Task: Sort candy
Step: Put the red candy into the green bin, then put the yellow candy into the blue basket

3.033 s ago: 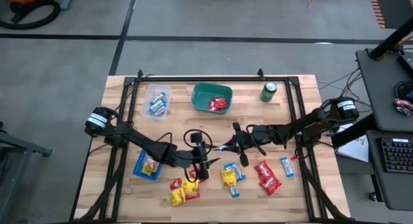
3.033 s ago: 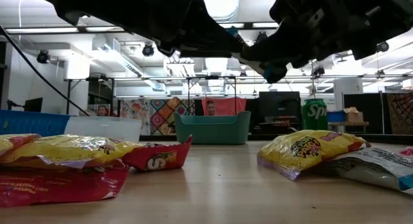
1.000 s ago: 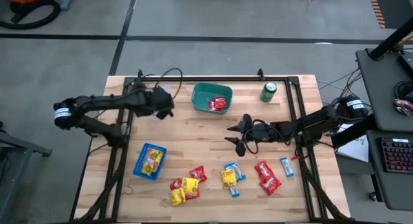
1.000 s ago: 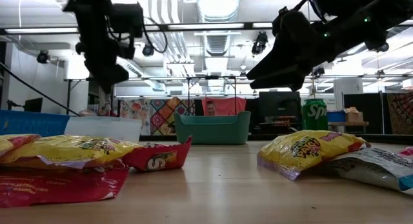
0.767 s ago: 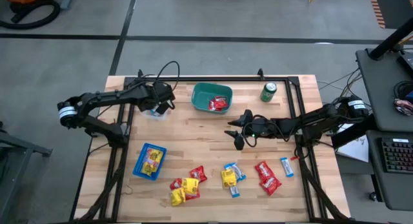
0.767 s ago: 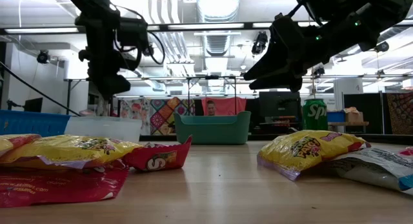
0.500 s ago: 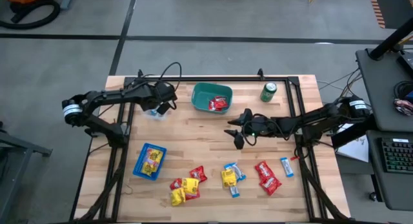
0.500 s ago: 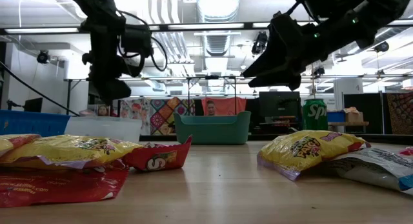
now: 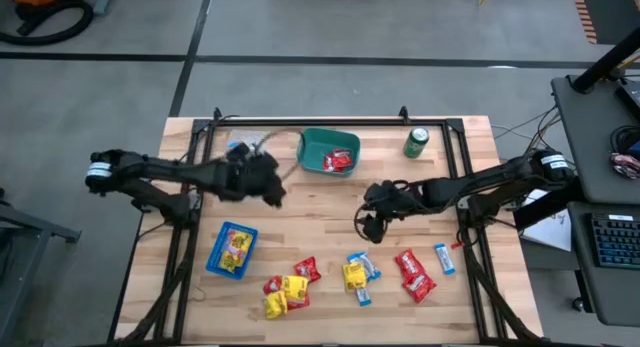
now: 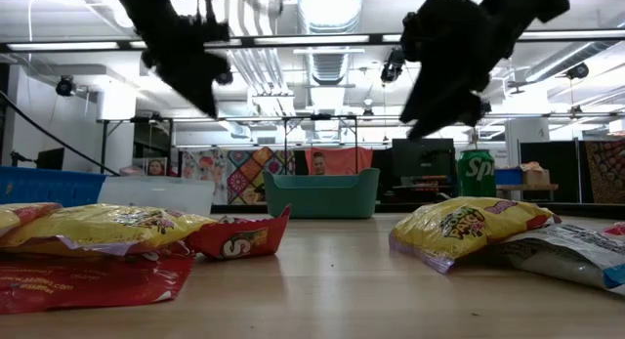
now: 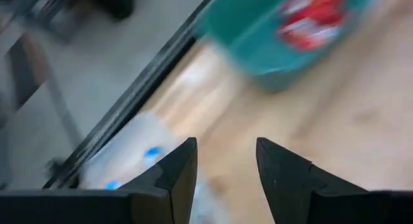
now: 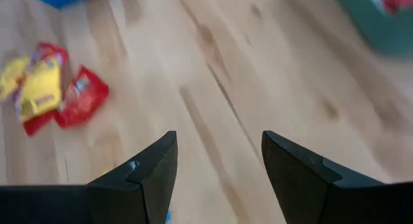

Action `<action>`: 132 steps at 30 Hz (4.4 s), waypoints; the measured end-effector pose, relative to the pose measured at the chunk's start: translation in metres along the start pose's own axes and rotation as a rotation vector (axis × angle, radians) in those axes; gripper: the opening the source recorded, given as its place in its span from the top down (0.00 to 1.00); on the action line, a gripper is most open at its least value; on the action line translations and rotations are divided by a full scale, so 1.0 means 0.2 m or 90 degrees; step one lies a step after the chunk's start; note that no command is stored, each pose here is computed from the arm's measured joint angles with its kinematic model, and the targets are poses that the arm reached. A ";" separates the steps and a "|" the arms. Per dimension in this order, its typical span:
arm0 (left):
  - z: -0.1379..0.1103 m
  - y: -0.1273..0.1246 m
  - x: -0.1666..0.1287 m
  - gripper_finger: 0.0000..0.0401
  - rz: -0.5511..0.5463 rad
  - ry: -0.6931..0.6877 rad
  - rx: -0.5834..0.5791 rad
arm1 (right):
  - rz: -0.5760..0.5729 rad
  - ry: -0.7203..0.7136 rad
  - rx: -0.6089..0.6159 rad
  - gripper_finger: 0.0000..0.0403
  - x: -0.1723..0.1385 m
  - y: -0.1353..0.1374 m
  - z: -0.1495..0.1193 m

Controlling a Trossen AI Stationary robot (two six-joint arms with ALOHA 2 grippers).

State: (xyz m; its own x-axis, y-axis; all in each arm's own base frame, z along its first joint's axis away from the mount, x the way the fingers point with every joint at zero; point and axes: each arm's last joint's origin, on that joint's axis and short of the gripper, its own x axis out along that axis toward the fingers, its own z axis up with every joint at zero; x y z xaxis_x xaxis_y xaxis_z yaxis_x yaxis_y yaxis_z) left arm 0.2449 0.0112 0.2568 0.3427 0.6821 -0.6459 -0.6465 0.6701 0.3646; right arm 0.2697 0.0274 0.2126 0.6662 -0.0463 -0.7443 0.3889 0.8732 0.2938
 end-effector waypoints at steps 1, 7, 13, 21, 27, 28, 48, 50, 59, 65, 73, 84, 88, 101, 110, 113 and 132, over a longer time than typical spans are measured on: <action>0.00 -0.04 -0.03 0.65 -0.024 -0.023 0.004 | -0.009 0.019 0.012 0.47 -0.01 0.01 -0.01; 0.00 -0.21 -0.20 0.66 -0.132 -0.133 0.017 | -0.092 0.149 0.072 0.47 -0.09 0.04 -0.08; 0.00 -0.27 -0.27 0.66 -0.176 -0.184 0.027 | -0.132 0.243 0.123 0.47 -0.15 0.08 -0.18; 0.01 -0.28 -0.28 0.66 -0.182 -0.194 0.017 | -0.111 0.342 0.204 0.47 -0.14 0.18 -0.31; 0.01 -0.28 -0.28 0.66 -0.186 -0.199 0.010 | -0.138 0.426 0.235 0.47 -0.09 0.25 -0.42; 0.01 -0.28 -0.28 0.66 -0.186 -0.199 0.010 | -0.146 0.436 0.233 0.47 -0.07 0.25 -0.44; 0.01 -0.28 -0.28 0.66 -0.186 -0.200 0.009 | -0.252 0.433 0.146 0.70 0.13 0.23 -0.55; 0.01 -0.28 -0.28 0.66 -0.186 -0.200 0.009 | -0.250 0.427 0.141 0.78 0.13 0.23 -0.54; 0.01 -0.28 -0.28 0.66 -0.187 -0.200 0.006 | -0.233 0.398 0.104 0.97 0.10 0.22 -0.51; 0.01 -0.29 -0.27 0.66 -0.187 -0.197 0.001 | -0.202 0.341 0.087 0.97 0.02 0.21 -0.43; -0.01 -0.37 -0.21 0.66 -0.177 -0.178 0.023 | -0.208 0.083 0.004 0.97 -0.12 0.12 -0.19; -0.05 -0.42 -0.19 0.66 -0.188 -0.159 0.031 | -0.140 -0.251 -0.188 0.97 -0.04 -0.04 0.25; -0.07 -0.44 -0.22 0.66 -0.200 -0.159 0.031 | -0.130 -0.310 -0.200 0.97 0.06 -0.17 0.37; -0.14 -0.49 -0.31 0.66 -0.237 -0.161 0.054 | -0.184 -0.381 -0.118 0.97 0.34 -0.58 0.50; -0.14 -0.49 -0.31 0.66 -0.238 -0.160 0.048 | -0.175 -0.368 -0.117 0.95 0.38 -0.61 0.49; -0.14 -0.49 -0.31 0.66 -0.238 -0.160 0.048 | -0.175 -0.368 -0.117 0.88 0.38 -0.61 0.49; -0.14 -0.49 -0.31 0.66 -0.239 -0.159 0.035 | -0.167 -0.393 -0.101 0.44 0.31 -0.59 0.52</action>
State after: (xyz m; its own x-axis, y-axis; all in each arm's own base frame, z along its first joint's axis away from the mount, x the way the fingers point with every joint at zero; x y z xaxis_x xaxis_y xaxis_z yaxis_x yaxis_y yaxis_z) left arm 0.2677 -0.1047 0.2430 0.7043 0.4341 -0.5617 -0.4111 0.8945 0.1757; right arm 0.3310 -0.1292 0.1935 0.8216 -0.4923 -0.2875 0.5201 0.8538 0.0245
